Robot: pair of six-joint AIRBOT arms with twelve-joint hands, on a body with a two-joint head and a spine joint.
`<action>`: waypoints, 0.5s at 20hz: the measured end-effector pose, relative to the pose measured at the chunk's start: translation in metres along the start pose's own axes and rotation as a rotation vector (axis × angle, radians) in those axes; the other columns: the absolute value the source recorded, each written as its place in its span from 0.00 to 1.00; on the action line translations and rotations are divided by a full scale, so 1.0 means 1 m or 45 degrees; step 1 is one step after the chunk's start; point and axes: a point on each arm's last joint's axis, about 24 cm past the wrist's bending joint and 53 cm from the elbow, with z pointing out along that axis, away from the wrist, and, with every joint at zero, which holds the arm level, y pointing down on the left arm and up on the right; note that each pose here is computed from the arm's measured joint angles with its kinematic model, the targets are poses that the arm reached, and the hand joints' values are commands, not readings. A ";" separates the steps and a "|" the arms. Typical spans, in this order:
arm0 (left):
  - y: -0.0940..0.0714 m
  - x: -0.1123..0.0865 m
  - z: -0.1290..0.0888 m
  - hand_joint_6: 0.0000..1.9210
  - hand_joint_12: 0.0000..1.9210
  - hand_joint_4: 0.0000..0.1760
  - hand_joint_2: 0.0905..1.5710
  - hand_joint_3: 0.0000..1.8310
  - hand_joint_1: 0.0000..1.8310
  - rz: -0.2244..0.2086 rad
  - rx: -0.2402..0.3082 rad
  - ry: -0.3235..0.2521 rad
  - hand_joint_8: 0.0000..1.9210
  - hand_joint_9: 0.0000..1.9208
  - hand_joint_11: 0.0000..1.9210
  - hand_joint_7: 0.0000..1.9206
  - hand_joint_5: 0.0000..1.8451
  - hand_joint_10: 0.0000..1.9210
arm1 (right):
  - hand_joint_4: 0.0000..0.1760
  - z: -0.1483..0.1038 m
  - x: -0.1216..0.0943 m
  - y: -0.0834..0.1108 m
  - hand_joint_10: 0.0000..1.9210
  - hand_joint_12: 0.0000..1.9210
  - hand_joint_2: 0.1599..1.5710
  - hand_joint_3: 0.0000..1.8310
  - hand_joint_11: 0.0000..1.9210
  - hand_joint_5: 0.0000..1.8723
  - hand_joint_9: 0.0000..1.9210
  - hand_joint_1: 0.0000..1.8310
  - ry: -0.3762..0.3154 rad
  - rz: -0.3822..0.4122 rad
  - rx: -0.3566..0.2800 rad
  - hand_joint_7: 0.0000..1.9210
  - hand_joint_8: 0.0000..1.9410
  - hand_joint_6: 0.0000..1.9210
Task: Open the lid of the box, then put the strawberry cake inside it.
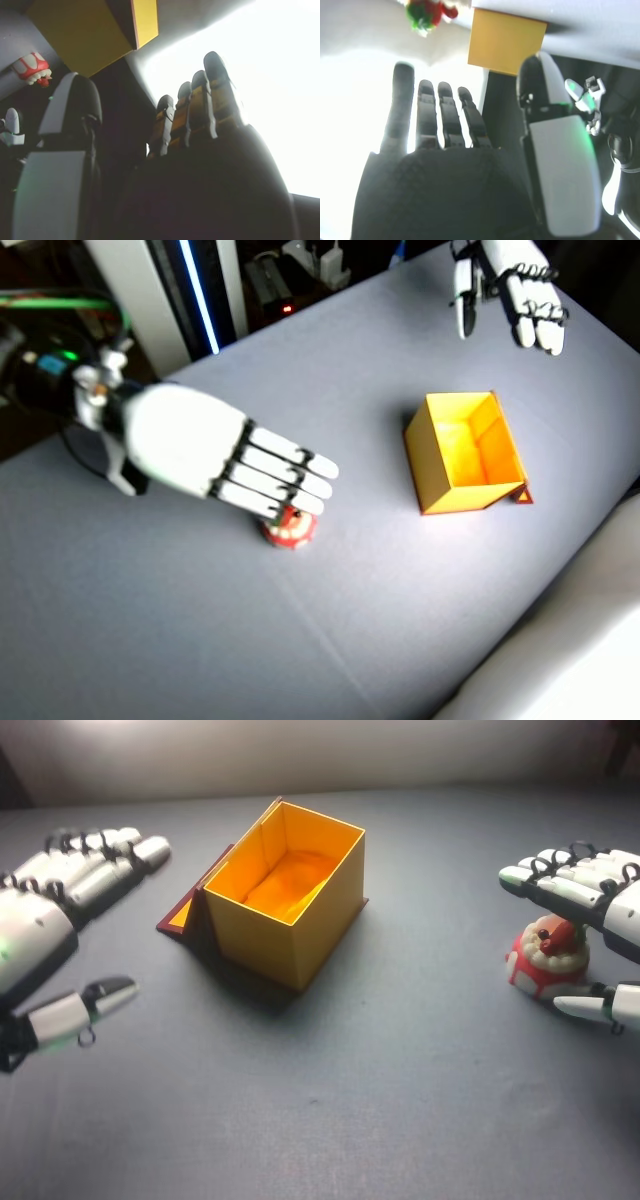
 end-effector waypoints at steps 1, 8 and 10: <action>-0.002 0.006 -0.002 0.00 0.18 0.47 0.77 0.00 0.56 -0.005 0.006 0.019 0.00 0.00 0.00 0.00 0.01 0.00 | 0.00 0.003 0.000 -0.003 0.00 0.00 0.74 0.00 0.00 0.00 0.00 0.47 0.006 -0.003 0.012 0.00 0.00 0.00; -0.005 0.005 -0.010 0.00 0.20 0.50 0.78 0.00 0.55 0.001 0.025 0.019 0.00 0.00 0.00 0.00 0.01 0.00 | 0.00 0.018 0.008 -0.014 0.01 0.00 0.76 0.00 0.01 0.02 0.02 0.53 0.064 -0.061 0.086 0.02 0.00 0.01; -0.006 0.004 -0.010 0.00 0.18 0.52 0.79 0.00 0.54 0.000 0.029 0.015 0.00 0.00 0.00 0.00 0.01 0.00 | 0.00 0.019 0.012 -0.018 0.02 0.01 0.76 0.00 0.01 0.04 0.04 0.54 0.083 -0.061 0.101 0.03 0.01 0.01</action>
